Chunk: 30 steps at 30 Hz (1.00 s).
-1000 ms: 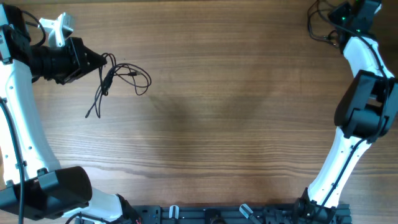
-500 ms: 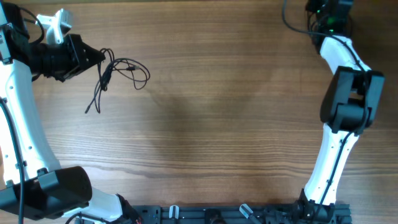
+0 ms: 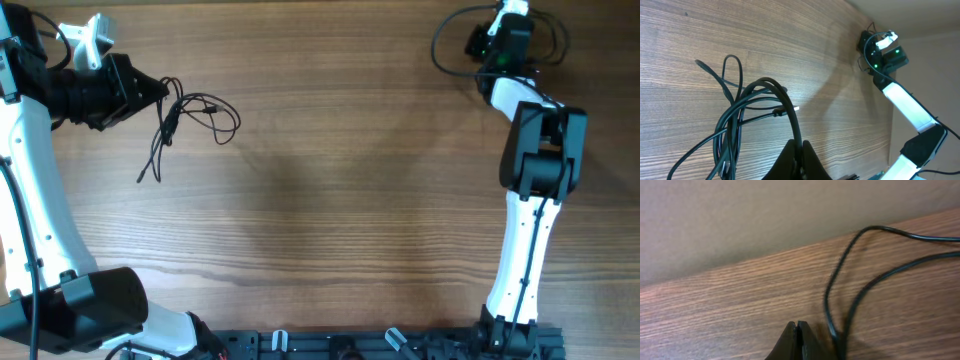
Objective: Untangle cables
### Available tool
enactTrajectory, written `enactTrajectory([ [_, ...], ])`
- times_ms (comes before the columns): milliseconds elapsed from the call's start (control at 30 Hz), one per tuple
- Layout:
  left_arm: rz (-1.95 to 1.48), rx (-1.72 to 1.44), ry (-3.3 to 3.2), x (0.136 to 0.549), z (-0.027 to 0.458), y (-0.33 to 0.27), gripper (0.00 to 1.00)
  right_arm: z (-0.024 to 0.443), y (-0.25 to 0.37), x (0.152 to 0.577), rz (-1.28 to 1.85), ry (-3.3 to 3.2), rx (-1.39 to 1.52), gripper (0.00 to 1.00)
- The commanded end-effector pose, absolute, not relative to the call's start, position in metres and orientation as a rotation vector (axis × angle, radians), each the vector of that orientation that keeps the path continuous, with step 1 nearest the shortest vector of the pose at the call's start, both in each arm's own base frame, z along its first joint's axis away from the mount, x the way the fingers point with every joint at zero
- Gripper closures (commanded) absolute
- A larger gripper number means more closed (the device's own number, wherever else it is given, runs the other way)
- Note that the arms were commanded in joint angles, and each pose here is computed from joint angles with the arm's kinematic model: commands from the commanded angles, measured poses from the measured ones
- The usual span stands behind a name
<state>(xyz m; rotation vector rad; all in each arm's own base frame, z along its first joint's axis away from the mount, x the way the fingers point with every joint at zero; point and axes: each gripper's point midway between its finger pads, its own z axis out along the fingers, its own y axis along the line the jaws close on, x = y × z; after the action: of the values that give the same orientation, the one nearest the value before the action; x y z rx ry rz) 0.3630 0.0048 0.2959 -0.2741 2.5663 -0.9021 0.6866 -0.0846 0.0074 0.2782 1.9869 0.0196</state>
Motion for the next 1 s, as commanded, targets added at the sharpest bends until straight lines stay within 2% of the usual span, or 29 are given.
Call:
enactTrajectory([
  [0,-0.906,-0.263,2.548,0.362,0.303,0.002,0.96,-0.016,-0.069,0.685,0.020,2.028,0.272,0.96],
  [100,-0.906,-0.262,2.547,0.363,0.303,0.002,0.96,-0.019,-0.085,0.681,-0.012,2.038,0.305,0.96],
  [333,-0.907,-0.263,2.549,0.362,0.303,0.002,0.96,-0.030,-0.165,0.660,-0.105,2.076,0.403,0.96],
  [667,-0.902,-0.263,2.549,0.363,0.302,0.003,0.96,-0.021,-0.267,0.631,-0.300,2.021,0.501,0.96],
  [967,-0.811,-0.284,2.582,0.362,0.295,0.012,0.96,-0.014,-0.330,0.603,-0.445,1.986,0.569,0.95],
])
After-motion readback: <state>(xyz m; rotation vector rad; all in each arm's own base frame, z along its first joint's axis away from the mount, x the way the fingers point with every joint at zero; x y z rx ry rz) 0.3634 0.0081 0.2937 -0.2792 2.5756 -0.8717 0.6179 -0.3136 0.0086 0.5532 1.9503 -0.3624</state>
